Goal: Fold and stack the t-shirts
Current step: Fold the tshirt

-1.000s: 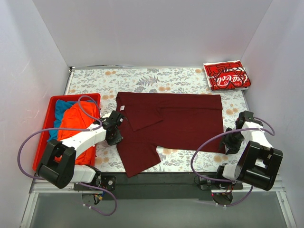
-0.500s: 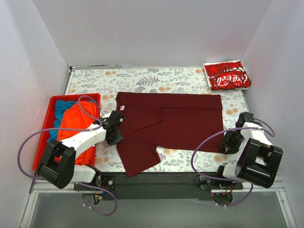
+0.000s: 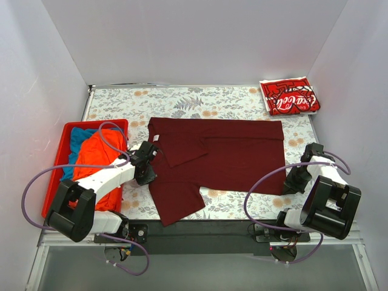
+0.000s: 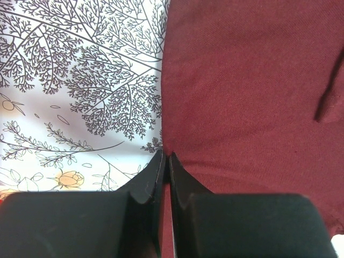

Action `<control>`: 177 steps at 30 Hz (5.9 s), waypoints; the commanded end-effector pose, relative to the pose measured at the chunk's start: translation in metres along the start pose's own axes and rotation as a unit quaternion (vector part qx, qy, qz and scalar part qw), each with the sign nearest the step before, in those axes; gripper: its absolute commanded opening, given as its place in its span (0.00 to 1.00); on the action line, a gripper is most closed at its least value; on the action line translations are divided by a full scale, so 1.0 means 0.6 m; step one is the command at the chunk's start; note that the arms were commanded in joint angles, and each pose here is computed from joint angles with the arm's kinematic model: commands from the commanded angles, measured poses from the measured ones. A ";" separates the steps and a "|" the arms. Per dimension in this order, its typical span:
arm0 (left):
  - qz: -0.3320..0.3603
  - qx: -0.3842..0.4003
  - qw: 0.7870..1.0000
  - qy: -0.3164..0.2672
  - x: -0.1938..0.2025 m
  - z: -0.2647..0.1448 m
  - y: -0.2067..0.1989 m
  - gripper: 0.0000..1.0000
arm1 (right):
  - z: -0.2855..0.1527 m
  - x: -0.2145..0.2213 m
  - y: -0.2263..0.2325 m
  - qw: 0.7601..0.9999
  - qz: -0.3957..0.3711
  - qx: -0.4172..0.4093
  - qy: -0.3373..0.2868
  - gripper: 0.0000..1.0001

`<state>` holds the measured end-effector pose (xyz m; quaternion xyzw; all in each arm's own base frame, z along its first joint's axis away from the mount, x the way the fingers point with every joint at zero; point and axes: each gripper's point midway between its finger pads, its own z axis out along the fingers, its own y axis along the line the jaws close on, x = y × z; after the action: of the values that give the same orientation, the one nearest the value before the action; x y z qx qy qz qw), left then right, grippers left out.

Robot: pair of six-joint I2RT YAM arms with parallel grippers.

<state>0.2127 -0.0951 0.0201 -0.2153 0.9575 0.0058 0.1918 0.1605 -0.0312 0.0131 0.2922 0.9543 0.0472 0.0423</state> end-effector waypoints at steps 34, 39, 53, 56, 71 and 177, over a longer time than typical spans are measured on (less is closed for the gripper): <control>-0.018 0.036 0.999 -0.029 -0.217 -0.044 -0.074 0.00 | -0.095 -0.242 0.142 0.980 -0.067 -0.116 -0.149 0.01; -0.024 0.027 0.999 -0.028 -0.240 -0.020 -0.081 0.00 | -0.080 -0.271 0.149 0.979 -0.064 -0.113 -0.156 0.01; -0.030 -0.013 0.999 -0.022 -0.255 0.048 -0.082 0.00 | -0.027 -0.311 0.169 0.981 -0.066 -0.101 -0.150 0.01; -0.032 -0.017 0.999 -0.023 -0.256 0.059 -0.081 0.00 | -0.010 -0.312 0.168 0.982 -0.066 -0.100 -0.147 0.01; -0.040 -0.006 0.997 -0.071 -0.278 -0.001 -0.073 0.55 | -0.052 -0.294 0.221 0.969 -0.119 -0.119 -0.182 0.59; 0.035 0.030 0.953 -0.300 -0.273 -0.119 -0.086 0.57 | -0.030 -0.302 0.386 0.923 -0.227 -0.132 -0.280 0.36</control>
<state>0.3391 -0.0843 0.1352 -0.1569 0.8761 0.0478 0.4533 0.3946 0.0969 0.0384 0.0120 0.9474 0.1196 0.2966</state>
